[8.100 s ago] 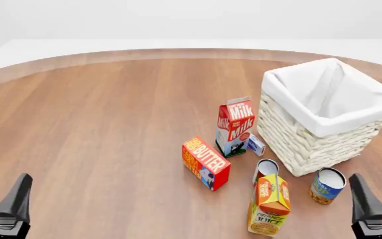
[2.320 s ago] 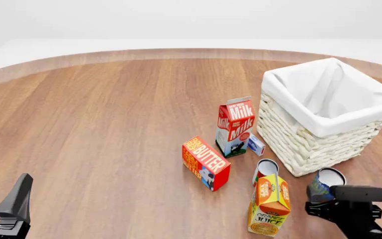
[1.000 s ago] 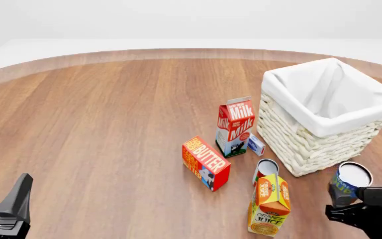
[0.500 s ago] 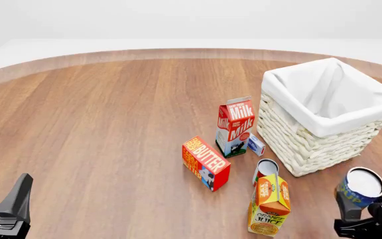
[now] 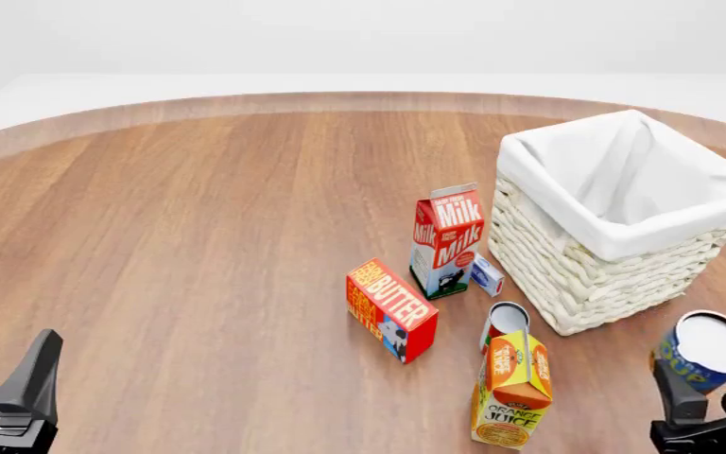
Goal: Pick up the alphabet soup, and put it in the basket.
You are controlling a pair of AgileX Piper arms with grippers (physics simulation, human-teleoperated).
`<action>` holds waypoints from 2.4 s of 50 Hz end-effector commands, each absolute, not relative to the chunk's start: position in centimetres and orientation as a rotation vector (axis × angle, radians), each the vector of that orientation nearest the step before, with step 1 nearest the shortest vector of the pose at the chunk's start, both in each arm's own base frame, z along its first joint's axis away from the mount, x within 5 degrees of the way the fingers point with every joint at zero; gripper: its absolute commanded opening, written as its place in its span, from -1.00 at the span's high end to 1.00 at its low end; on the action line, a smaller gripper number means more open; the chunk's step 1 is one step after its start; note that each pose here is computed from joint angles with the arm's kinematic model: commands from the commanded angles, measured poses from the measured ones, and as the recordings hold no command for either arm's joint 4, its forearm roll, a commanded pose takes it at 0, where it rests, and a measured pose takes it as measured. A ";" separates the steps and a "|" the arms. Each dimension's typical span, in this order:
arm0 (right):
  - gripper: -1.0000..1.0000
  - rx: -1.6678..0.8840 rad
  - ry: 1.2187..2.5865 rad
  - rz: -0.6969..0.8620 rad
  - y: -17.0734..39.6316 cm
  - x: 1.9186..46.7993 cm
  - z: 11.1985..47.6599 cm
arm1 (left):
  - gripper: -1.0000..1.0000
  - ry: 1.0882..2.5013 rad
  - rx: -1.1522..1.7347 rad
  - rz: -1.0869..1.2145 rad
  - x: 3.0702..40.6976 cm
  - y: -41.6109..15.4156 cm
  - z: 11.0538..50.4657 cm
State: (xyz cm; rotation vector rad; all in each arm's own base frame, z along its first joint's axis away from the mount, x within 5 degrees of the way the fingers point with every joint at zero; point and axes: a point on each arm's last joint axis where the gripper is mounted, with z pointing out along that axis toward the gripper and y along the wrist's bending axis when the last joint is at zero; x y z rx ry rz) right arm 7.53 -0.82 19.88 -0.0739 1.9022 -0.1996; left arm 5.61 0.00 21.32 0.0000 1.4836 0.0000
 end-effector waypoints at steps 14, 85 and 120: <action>1.00 -0.089 1.827 -0.209 -0.7 7.0 23.9 | -1.00 1.484 0.000 0.000 5.6 0.0 21.3; 1.00 -0.159 1.695 -0.232 -0.5 8.7 35.6 | -1.00 1.484 0.000 0.000 5.6 0.0 21.3; 1.00 -0.169 1.722 -0.228 -0.8 14.7 38.2 | -1.00 1.484 0.000 0.000 5.6 0.0 21.3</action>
